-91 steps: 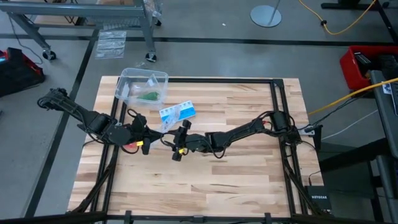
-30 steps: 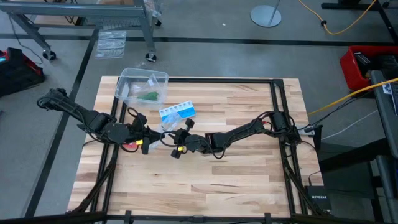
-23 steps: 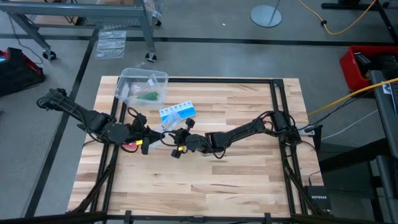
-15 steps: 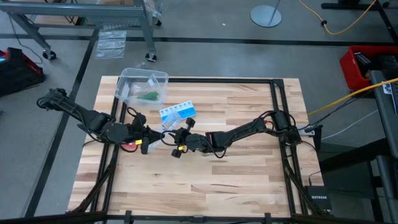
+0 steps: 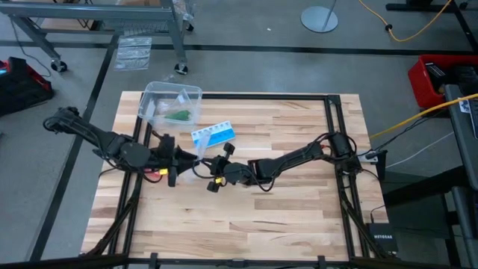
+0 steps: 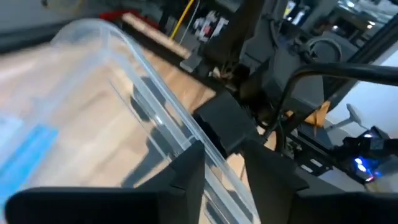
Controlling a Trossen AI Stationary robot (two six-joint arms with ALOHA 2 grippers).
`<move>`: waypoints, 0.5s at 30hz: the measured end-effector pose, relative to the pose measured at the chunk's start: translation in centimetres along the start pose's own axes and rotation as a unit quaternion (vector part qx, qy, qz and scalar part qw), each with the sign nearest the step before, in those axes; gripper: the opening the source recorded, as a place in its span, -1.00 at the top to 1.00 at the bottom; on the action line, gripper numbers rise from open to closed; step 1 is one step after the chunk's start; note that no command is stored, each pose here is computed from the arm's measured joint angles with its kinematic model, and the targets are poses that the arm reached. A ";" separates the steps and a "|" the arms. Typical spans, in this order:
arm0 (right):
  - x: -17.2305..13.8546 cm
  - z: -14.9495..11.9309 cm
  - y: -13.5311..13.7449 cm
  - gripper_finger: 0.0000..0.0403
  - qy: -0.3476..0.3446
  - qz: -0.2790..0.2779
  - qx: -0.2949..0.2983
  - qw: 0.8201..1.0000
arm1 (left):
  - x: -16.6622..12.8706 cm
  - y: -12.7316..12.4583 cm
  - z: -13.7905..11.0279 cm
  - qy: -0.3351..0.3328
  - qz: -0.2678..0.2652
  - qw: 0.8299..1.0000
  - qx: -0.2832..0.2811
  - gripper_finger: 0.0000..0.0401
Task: Roll bandage
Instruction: Close the transparent container
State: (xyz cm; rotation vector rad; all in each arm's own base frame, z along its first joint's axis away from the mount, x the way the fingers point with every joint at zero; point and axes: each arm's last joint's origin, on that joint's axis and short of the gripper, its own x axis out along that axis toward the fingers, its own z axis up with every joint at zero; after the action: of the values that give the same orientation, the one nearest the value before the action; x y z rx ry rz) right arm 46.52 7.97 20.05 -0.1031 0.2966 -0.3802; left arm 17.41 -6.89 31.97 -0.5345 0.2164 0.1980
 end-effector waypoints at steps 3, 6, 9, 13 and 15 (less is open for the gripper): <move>-0.6 0.7 -0.5 0.86 0.009 -0.014 -0.007 1.000 | -0.5 0.5 0.9 -0.025 0.007 0.999 0.025 0.43; -1.2 1.3 -1.0 0.86 0.023 -0.031 -0.018 0.999 | -1.3 1.1 1.9 -0.062 0.031 0.997 0.042 0.44; -1.6 1.8 -1.8 0.86 0.033 -0.043 -0.025 0.998 | -2.5 1.9 2.9 -0.100 0.058 0.990 0.077 0.50; -1.4 2.2 -3.0 0.86 0.045 -0.038 -0.037 0.998 | -4.4 2.9 4.2 -0.141 0.085 0.980 0.114 0.55; -1.4 2.6 -3.9 0.86 0.049 -0.037 -0.035 0.997 | -5.2 3.4 4.6 -0.154 0.095 0.975 0.129 0.58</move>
State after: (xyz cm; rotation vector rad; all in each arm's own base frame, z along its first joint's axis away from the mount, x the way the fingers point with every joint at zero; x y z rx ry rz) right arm 44.74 4.99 23.47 -0.1646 0.4039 -0.4501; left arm 12.26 -2.35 35.52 -0.2193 -0.0109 0.4294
